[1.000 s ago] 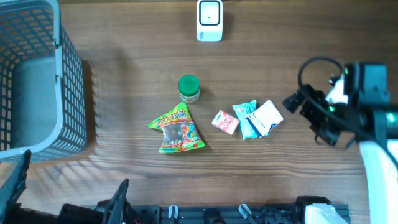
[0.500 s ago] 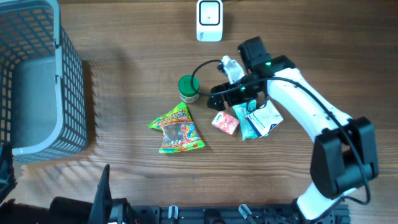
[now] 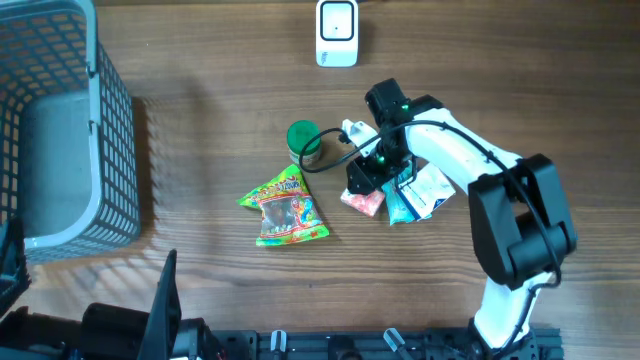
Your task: Scan the item barcode
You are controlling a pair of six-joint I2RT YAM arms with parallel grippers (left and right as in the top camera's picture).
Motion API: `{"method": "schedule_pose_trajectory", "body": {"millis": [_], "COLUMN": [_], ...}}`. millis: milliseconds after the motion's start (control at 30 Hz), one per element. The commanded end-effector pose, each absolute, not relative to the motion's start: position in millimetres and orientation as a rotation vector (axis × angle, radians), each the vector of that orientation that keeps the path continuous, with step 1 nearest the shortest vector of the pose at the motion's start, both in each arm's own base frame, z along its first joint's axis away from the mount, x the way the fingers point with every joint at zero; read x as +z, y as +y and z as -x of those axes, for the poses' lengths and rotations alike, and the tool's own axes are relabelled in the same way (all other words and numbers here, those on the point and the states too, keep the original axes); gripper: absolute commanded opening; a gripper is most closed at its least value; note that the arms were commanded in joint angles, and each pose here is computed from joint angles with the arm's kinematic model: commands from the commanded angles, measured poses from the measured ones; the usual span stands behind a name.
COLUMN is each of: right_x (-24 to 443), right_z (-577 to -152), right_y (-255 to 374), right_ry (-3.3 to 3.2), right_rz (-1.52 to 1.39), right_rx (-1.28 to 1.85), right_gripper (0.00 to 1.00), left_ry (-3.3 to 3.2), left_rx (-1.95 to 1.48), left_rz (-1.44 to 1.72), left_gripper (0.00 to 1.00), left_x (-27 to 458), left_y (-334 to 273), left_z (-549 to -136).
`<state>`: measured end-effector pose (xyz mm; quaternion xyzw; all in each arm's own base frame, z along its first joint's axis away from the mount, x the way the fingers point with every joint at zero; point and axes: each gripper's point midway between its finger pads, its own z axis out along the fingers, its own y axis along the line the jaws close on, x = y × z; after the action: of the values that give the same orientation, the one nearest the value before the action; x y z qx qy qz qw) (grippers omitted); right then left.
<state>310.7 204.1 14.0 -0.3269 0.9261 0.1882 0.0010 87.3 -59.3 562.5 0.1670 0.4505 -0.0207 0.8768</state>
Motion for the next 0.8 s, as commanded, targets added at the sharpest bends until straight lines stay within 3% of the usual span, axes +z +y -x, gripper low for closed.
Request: {"method": "schedule_pose_trajectory", "body": {"millis": [0, 33, 133, 267, 367, 600, 767], "right_x": [-7.0, -10.0, -10.5, 23.9, 70.3, 168.6, 167.1], "right_z": [-299.1, -298.6, -297.5, -280.0, -261.7, -286.3, -297.4], "right_y": [204.3, 203.9, 206.2, 235.3, 250.5, 275.9, 280.2], "right_ry": [2.952, 2.960, 3.002, 3.073, 3.048, 2.392, 2.321], "right_rz": [1.060, 1.060, 0.972, 0.688, 0.455, 0.231, 0.356], "right_rx": [0.639, 0.639, 0.663, 1.112, 1.619, 2.477, 2.441], "right_gripper": [0.45, 0.39, 0.06, 0.04, 0.04, 0.05, 0.04], "left_ry": [0.953, 0.953, 0.948, 0.917, 0.881, 0.859, 0.774], "left_rx": [-0.046, -0.045, -0.044, -0.037, -0.029, -0.030, -0.085], "left_rz": [-0.328, -0.328, -0.329, -0.332, -0.336, -0.345, -0.528], "left_gripper": [1.00, 1.00, 1.00, 1.00, 1.00, 1.00, 1.00], "left_x": [561.3, 561.4, 562.4, 564.5, 566.0, 566.3, 549.6], "left_y": [-56.4, -56.4, -56.5, -58.3, -60.4, -63.0, -94.5], "left_z": [-92.7, -92.7, -92.0, -78.5, -62.0, -51.7, -23.7]}}
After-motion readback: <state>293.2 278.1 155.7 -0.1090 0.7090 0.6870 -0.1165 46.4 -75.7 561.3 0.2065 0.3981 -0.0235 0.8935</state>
